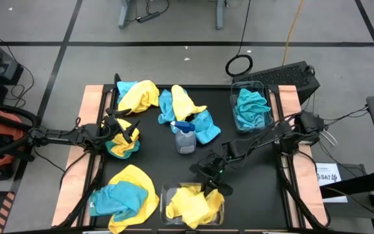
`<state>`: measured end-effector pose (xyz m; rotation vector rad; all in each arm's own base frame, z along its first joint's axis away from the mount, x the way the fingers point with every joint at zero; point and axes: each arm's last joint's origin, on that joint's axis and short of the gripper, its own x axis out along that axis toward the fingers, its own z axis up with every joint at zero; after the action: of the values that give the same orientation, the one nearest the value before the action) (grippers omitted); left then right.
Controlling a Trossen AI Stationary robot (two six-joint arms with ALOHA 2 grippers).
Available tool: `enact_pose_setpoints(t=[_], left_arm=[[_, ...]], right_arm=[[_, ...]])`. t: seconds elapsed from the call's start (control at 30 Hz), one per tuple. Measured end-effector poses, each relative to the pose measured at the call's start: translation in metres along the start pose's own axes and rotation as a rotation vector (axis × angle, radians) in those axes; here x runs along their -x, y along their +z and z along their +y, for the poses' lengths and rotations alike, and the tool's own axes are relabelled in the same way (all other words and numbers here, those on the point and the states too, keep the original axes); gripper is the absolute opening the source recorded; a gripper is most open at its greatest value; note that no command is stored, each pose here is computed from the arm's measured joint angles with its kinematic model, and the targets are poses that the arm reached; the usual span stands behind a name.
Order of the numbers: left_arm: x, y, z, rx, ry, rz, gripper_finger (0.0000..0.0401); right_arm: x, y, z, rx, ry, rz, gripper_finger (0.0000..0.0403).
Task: Sort microfiber towel by color & place in baskets
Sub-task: Put the yellow towel into the bottom transparent bin
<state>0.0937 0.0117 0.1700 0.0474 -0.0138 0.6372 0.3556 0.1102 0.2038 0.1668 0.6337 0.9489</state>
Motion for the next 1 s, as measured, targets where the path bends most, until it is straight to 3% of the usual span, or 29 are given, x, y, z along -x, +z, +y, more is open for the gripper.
enact_pose_setpoints(t=[0.37, 0.7, 0.83, 1.0], left_arm=[[0.000, 0.000, 0.000, 0.000, 0.000, 0.000, 0.0338], [0.000, 0.000, 0.000, 0.000, 0.000, 0.000, 0.0338], [0.000, 0.000, 0.000, 0.000, 0.000, 0.000, 0.0338], [0.000, 0.000, 0.000, 0.000, 0.000, 0.000, 0.0338]], right_arm=[[-0.014, -0.012, -0.013, 0.039, 0.015, 0.018, 0.0009], [-0.014, -0.015, -0.016, 0.109, -0.118, 0.048, 0.0015], [-0.017, -0.020, -0.014, 0.152, -0.190, 0.105, 0.0041], [-0.019, -0.023, -0.011, 0.178, -0.205, 0.146, 0.0104]])
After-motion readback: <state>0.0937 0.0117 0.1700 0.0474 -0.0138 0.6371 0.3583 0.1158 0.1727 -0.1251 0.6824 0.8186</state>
